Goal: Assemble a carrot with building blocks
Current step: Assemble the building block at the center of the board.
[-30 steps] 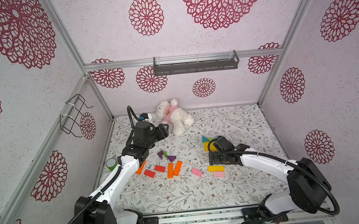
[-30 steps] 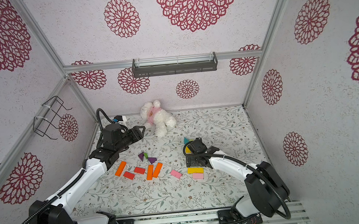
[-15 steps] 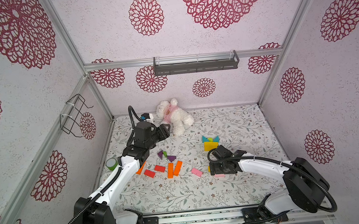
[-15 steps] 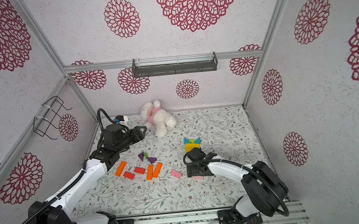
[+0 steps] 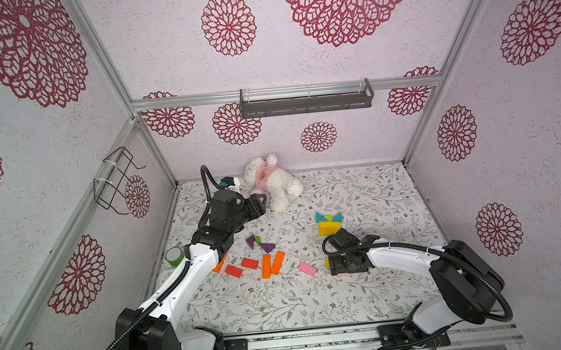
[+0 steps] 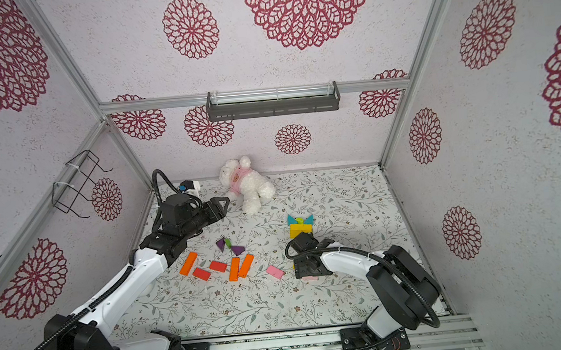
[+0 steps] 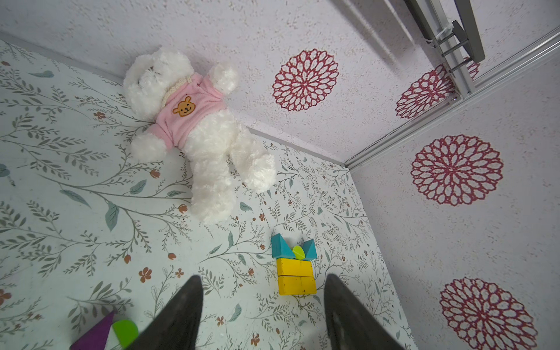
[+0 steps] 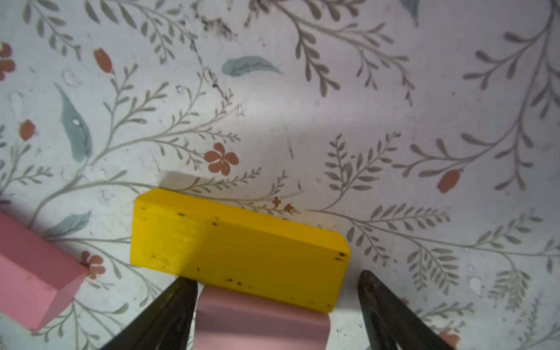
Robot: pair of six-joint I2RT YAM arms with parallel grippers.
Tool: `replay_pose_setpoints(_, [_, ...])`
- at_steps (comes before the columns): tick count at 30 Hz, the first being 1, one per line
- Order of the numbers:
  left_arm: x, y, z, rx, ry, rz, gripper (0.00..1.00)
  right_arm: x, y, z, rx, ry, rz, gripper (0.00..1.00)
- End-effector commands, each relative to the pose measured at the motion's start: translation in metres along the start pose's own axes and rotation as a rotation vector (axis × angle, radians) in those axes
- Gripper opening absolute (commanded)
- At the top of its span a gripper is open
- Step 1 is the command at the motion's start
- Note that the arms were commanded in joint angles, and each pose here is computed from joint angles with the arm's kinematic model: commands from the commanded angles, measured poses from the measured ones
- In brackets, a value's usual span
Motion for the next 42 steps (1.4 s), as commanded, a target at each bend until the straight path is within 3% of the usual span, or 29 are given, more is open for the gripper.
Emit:
replay_pose_setpoints(1, [-0.003, -0.005, 0.005, 0.005, -0.024, -0.009, 0.66, 0.000, -0.003, 0.011, -0.027, -0.014, -0.033, 0.79])
replay_pose_setpoints(8, [-0.003, -0.004, 0.005, 0.011, -0.027, 0.002, 0.66, 0.011, -0.012, 0.030, -0.065, -0.002, -0.053, 0.71])
replay_pose_setpoints(13, [-0.002, -0.003, 0.004, 0.013, -0.023, 0.007, 0.66, 0.009, -0.014, 0.041, -0.133, 0.014, -0.048, 0.73])
replay_pose_setpoints(17, [-0.001, -0.002, 0.004, 0.012, -0.020, 0.008, 0.66, 0.003, -0.017, 0.027, -0.155, 0.059, -0.039, 0.79])
replay_pose_setpoints(24, [0.004, -0.001, 0.001, 0.004, -0.002, 0.008, 0.66, -0.004, -0.047, 0.005, -0.066, 0.060, -0.081, 0.74])
replay_pose_setpoints(42, [0.001, -0.002, 0.003, 0.010, -0.011, 0.009, 0.66, 0.005, -0.063, 0.050, -0.006, 0.017, -0.149, 0.69])
Point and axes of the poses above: each gripper's point midway between its finger pads, its own x axis out along the fingers, its own y axis along the line the jaws close on, z = x × y, the point moved 7 cm from there along -x, back along the fingers, and after that the axes turned 8 degrees about -x, right-handed, at the moved point
